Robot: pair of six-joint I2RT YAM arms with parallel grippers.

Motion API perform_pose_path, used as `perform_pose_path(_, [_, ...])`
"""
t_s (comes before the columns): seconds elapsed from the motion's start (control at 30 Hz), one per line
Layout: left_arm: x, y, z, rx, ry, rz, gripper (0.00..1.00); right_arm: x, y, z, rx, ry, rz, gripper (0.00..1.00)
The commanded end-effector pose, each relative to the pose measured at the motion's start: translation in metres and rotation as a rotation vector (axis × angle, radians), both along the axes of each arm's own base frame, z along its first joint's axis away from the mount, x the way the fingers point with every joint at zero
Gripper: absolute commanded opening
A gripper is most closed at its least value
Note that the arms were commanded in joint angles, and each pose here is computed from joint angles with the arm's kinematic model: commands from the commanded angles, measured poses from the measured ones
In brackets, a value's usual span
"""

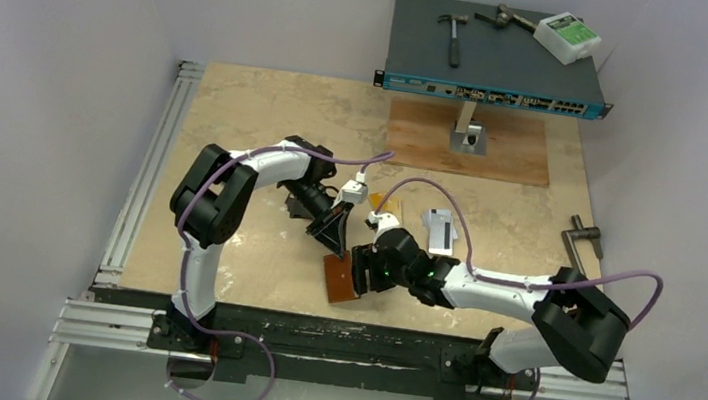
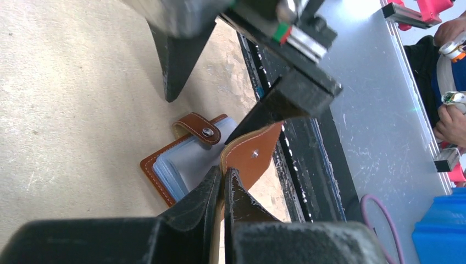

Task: Put the credit cards into the card holder
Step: Close the card holder at the center of the board.

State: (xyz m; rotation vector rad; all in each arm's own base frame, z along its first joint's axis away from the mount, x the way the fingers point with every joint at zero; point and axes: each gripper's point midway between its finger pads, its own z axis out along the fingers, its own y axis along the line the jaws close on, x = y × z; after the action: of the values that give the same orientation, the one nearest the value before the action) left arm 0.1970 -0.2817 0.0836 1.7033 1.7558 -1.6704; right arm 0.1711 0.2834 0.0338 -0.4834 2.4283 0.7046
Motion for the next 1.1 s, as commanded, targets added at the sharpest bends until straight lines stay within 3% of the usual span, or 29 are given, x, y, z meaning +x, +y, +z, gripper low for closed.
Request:
perform_pose_path(0.0, [0.011, -0.011, 0.012, -0.073, -0.043, 0.029, 0.0, 0.012, 0.024, 0.011, 0.01, -0.093, -0.022, 0.64])
perform_pose_path(0.2, [0.011, -0.011, 0.011, -0.065, -0.034, 0.03, 0.0, 0.02, 0.023, 0.01, -0.047, -0.183, -0.095, 0.62])
perform_pose_path(0.43, [0.009, -0.01, 0.012, -0.063, -0.019, 0.024, 0.0, 0.026, 0.015, 0.017, -0.089, -0.288, -0.197, 0.51])
perform_pose_path(0.7, [0.008, -0.009, 0.012, -0.058, -0.011, 0.016, 0.0, 0.03, 0.007, 0.027, -0.037, -0.308, -0.279, 0.27])
perform_pose_path(0.9, [0.007, -0.008, 0.011, -0.051, -0.011, 0.01, 0.0, 0.029, 0.001, 0.026, -0.039, -0.305, -0.302, 0.18])
perform_pose_path(1.07, [0.012, -0.008, 0.001, 0.012, -0.034, 0.026, 0.0, 0.024, -0.003, 0.021, -0.035, -0.272, -0.314, 0.02])
